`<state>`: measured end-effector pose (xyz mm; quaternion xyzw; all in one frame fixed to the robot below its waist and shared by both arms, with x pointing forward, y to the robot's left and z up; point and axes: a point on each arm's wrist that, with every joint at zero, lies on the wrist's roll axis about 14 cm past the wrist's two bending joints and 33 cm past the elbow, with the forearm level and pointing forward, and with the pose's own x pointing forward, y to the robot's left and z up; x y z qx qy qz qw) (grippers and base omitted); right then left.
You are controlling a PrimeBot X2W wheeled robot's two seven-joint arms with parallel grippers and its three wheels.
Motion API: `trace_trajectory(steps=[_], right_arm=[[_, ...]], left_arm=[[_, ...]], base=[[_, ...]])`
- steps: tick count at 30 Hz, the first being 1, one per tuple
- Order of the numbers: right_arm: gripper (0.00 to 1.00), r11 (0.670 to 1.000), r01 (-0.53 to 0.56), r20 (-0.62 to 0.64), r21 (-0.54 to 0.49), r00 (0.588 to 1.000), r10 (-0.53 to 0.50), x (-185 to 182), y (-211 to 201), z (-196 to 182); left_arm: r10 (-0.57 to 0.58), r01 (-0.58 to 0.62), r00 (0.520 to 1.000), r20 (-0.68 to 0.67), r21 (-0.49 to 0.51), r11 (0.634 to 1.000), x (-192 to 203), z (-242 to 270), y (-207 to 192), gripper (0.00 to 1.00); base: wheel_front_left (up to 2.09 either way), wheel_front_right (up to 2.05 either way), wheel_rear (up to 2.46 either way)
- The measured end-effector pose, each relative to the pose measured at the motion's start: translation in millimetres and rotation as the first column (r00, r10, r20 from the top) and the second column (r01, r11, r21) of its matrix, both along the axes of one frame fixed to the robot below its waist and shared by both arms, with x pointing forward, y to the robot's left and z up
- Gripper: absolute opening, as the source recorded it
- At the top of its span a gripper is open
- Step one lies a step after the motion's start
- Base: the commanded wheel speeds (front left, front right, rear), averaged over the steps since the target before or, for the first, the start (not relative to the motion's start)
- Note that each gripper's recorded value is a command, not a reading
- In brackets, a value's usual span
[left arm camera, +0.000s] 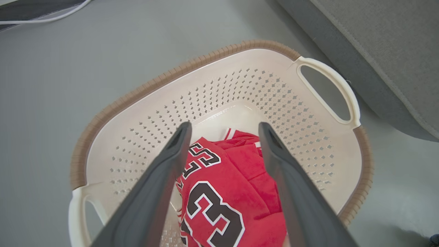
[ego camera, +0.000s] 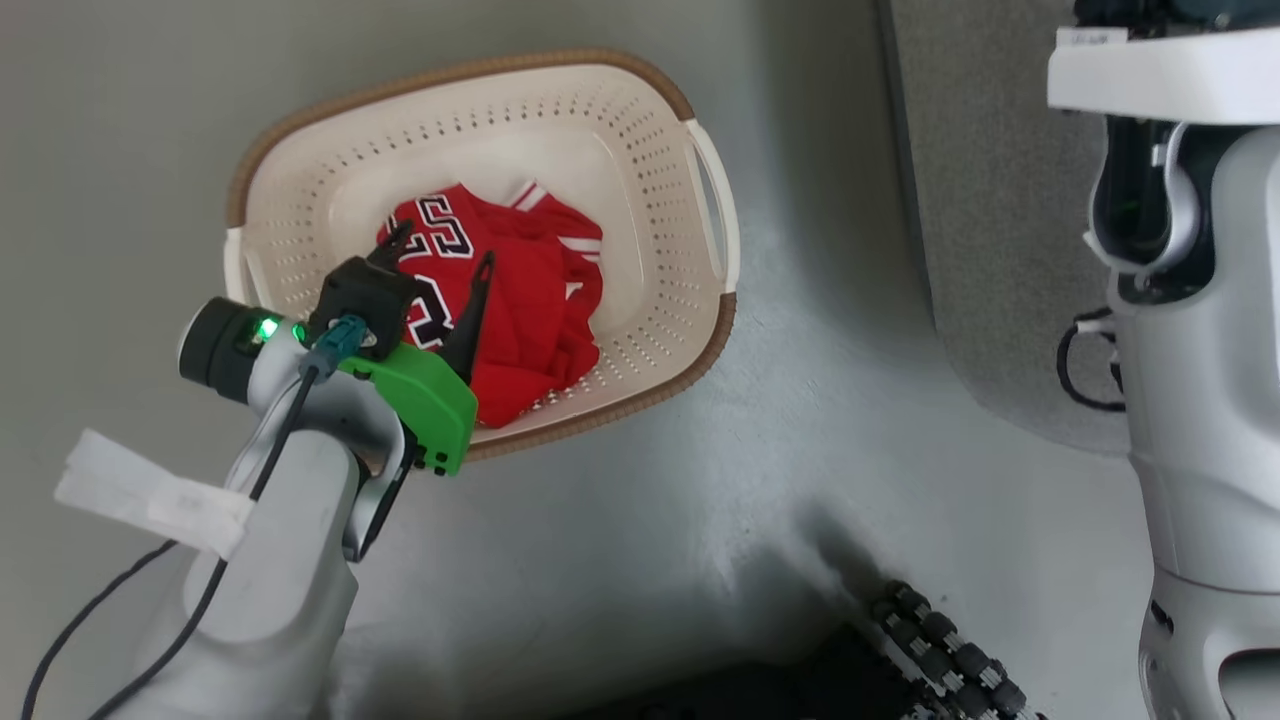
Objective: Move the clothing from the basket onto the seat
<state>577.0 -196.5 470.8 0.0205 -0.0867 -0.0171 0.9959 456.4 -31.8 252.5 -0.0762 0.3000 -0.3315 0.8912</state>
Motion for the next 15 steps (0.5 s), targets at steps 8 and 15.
trace_trajectory(steps=[8, 15], right_arm=[[1.0, 1.0, 0.0, -0.026, -0.02, 1.0, 0.0, 15.7, -1.9, -25.9], [1.0, 0.999, -0.018, -0.025, -0.042, 1.0, 0.017, 24.9, 1.5, -33.0]], left_arm=[[-0.058, 0.058, 0.996, -0.069, -0.005, 0.998, -8.1, -39.6, -16.2, 1.0], [-0.109, 0.11, 0.989, -0.105, 0.006, 0.994, -15.9, -62.2, -26.2, 1.0]], base=[[0.0, 0.0, 0.0], [0.0, 0.0, 0.0]])
